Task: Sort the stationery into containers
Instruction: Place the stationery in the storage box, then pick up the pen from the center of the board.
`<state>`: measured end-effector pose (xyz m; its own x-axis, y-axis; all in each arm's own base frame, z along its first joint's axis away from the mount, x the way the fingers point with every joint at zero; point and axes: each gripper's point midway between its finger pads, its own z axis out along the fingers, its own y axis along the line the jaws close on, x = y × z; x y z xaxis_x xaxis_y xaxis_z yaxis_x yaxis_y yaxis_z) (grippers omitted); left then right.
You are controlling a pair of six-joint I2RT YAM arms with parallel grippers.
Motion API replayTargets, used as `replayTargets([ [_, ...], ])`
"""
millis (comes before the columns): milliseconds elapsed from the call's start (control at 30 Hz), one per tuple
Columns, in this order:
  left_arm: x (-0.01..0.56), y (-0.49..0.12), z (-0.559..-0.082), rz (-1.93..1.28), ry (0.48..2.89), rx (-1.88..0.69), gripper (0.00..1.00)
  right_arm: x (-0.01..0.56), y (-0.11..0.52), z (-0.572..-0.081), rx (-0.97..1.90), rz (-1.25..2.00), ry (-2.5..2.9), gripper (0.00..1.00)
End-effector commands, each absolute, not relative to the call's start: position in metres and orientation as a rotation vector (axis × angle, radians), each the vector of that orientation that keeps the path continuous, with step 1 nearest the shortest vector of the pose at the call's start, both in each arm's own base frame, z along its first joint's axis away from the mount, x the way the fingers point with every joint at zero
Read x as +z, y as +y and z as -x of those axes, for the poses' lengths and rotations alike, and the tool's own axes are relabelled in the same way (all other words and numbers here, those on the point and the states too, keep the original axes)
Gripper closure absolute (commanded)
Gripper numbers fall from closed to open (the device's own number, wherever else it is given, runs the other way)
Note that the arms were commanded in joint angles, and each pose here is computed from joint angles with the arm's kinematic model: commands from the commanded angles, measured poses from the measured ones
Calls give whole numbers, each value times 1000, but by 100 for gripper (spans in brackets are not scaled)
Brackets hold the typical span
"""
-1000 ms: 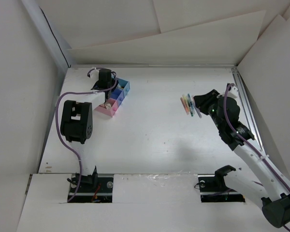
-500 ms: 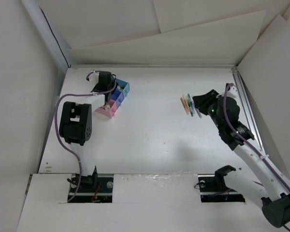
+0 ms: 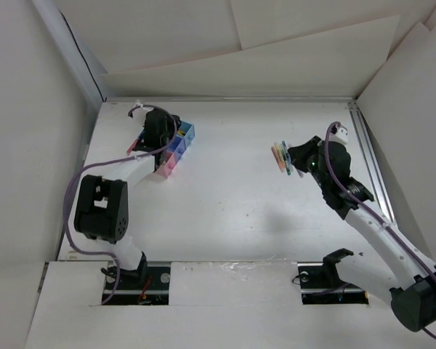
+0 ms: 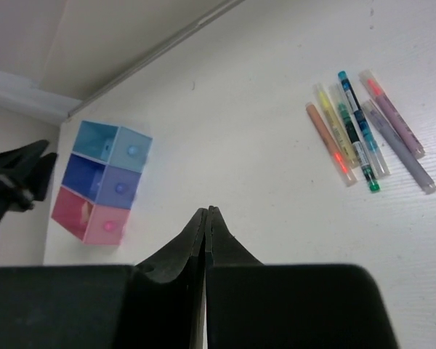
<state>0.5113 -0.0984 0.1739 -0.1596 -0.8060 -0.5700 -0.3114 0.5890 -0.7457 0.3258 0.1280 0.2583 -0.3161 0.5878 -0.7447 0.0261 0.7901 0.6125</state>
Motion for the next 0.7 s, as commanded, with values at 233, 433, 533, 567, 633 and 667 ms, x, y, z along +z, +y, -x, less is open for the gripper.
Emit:
replayTargets([
  [233,226,-256,-394,275,1725,-828,73,210,120,-377,410,-574,1934,89],
  [433,176,-314,-320,-35,1866,-1057,73,144,118,-396,316,-552,2105,66],
  [533,167,-318,-302,-142,1871,-1109,73,123,112,-405,291,-557,2166,64],
  [567,167,-317,-299,-162,1869,-1108,73,118,107,-407,286,-570,2176,62],
  [633,171,-313,-292,-209,1843,-1096,73,109,103,-414,276,-572,2201,59],
  [667,172,-311,-292,-202,1848,-1086,73,102,107,-413,292,-564,2226,59],
])
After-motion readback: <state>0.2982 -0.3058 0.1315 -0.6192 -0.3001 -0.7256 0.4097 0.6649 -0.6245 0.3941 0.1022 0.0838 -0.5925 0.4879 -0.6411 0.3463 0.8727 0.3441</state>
